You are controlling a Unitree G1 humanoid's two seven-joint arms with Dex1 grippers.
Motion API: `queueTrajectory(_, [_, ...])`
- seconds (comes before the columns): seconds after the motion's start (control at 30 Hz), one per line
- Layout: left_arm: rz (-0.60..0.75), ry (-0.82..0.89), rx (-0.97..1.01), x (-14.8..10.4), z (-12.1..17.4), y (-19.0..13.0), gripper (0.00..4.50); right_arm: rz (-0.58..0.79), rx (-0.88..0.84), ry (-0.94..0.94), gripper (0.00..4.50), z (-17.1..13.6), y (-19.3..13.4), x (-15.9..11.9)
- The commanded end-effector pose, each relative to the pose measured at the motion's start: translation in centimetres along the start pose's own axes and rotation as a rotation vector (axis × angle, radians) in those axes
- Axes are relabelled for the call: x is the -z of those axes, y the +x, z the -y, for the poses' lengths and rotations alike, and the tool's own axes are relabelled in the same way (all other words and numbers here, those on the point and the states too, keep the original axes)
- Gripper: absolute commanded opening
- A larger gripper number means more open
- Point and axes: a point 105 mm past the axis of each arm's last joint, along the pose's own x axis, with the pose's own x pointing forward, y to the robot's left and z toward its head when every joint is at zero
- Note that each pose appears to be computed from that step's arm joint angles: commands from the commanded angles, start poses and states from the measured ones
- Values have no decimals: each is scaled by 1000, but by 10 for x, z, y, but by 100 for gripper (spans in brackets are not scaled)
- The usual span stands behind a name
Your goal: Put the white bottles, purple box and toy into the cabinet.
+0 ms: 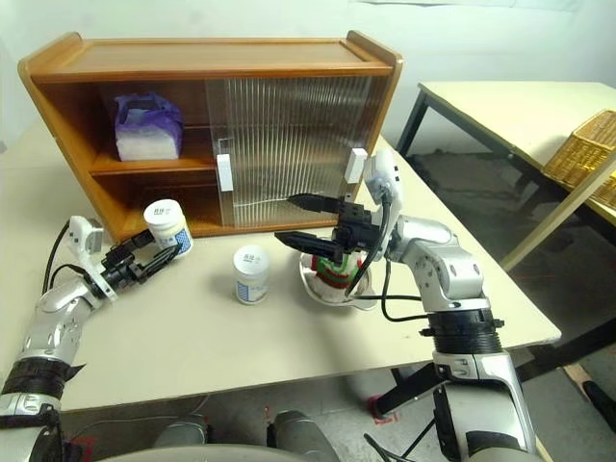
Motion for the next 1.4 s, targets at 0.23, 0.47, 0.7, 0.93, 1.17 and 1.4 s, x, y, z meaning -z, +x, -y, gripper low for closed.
queueTrajectory(0.23, [-12,31,-185,-3,-29,17,305,-10,4,-6,450,-2,1,1])
queueTrajectory(0.47, [-42,-1,-310,5,-45,37,305,-9,10,-6,450,-2,2,-1])
queueTrajectory(0.7, [-52,-3,-364,1,-43,64,305,-11,12,-8,450,-3,2,-2])
queueTrajectory(0.93, [-56,1,-344,-1,-32,82,305,-14,20,-8,450,-3,-1,-2])
queueTrajectory(1.17, [-85,3,-330,7,-25,86,305,-16,23,-7,450,-3,-3,-1])
queueTrajectory(1.4, [-99,23,-340,10,-26,84,446,-19,18,-7,450,-3,-1,-2])
